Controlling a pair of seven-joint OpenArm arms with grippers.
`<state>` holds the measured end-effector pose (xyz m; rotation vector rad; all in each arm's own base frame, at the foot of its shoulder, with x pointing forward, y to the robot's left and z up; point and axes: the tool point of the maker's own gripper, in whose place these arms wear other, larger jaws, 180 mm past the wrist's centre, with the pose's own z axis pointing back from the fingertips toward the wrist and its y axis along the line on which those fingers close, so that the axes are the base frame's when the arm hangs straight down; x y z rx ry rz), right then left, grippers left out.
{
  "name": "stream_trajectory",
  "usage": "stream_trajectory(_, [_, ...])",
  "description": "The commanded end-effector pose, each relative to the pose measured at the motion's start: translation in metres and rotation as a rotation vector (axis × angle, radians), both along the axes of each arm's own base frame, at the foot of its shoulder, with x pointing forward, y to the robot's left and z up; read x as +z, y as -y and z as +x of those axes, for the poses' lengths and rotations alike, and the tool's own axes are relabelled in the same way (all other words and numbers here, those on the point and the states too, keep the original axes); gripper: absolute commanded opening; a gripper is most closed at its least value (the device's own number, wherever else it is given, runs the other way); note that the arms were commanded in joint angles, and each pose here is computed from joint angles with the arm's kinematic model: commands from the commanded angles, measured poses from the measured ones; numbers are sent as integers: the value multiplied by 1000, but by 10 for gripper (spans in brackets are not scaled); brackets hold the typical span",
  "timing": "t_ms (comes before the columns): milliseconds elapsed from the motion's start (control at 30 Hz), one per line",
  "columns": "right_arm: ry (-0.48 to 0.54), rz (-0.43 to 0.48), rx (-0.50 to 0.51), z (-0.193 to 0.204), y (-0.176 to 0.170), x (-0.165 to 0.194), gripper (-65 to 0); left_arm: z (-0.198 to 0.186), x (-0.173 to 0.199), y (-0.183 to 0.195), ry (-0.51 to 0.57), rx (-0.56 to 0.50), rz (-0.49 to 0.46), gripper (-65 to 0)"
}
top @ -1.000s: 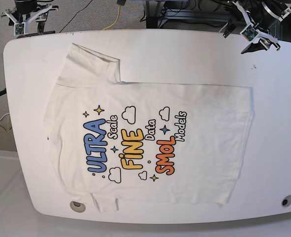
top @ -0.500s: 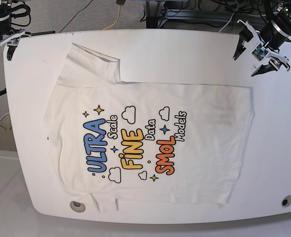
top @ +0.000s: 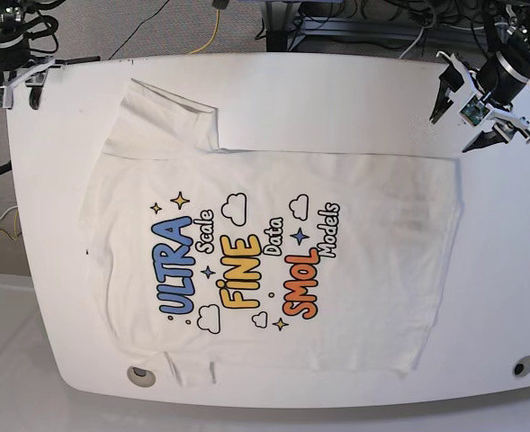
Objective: Fold the T-shirt properly
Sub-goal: 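Lower both grippers toward the shirt's shoulder corners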
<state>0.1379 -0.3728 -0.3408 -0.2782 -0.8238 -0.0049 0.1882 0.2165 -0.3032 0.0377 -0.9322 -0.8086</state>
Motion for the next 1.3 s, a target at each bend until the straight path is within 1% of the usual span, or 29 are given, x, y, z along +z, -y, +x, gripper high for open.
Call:
stream_trajectory(0, [-1,9,80,7,-6,1,-352,1,9,4,17,-11,1,-295])
stream_trajectory(100, [-24,22,147,11,-14,-3,-352,1,9,8,13,-17,2,-294])
stream_trajectory(167, [-24,15,176,16,-15,0,-351,2,7,13,13,-26,-7,-292])
stream_trajectory(233, [28,-37,255,37,-14,23,-353,7,-2,23,22,-45,-31,-271])
stream_trajectory(300, [35,-60,272,43,-12,30,-354,10,-8,26,22,-51,-28,-263])
stream_trajectory(500, [39,-122,307,55,-7,41,-355,18,-26,21,14,-54,1,-255])
stream_trajectory(567, [0,-165,302,52,2,38,-357,24,-34,19,12,-39,0,-256])
stream_trajectory(700, [-13,-200,299,53,5,40,-357,28,-33,17,24,-17,-13,-257])
stream_trajectory(833, [-23,-222,293,54,7,41,-358,31,-32,18,39,11,-29,-255])
stream_trajectory(900, [-36,-220,286,54,9,37,-357,33,-23,22,69,58,-50,-251])
stream_trajectory(1100, [-72,-221,299,57,10,29,-360,37,-20,20,84,109,-44,-249])
stream_trajectory(1167, [-89,-226,314,60,9,25,-360,38,-21,18,82,118,-31,-249])
stream_trajectory(1267, [-132,-262,380,69,2,14,-362,38,-25,18,69,124,-14,-258])
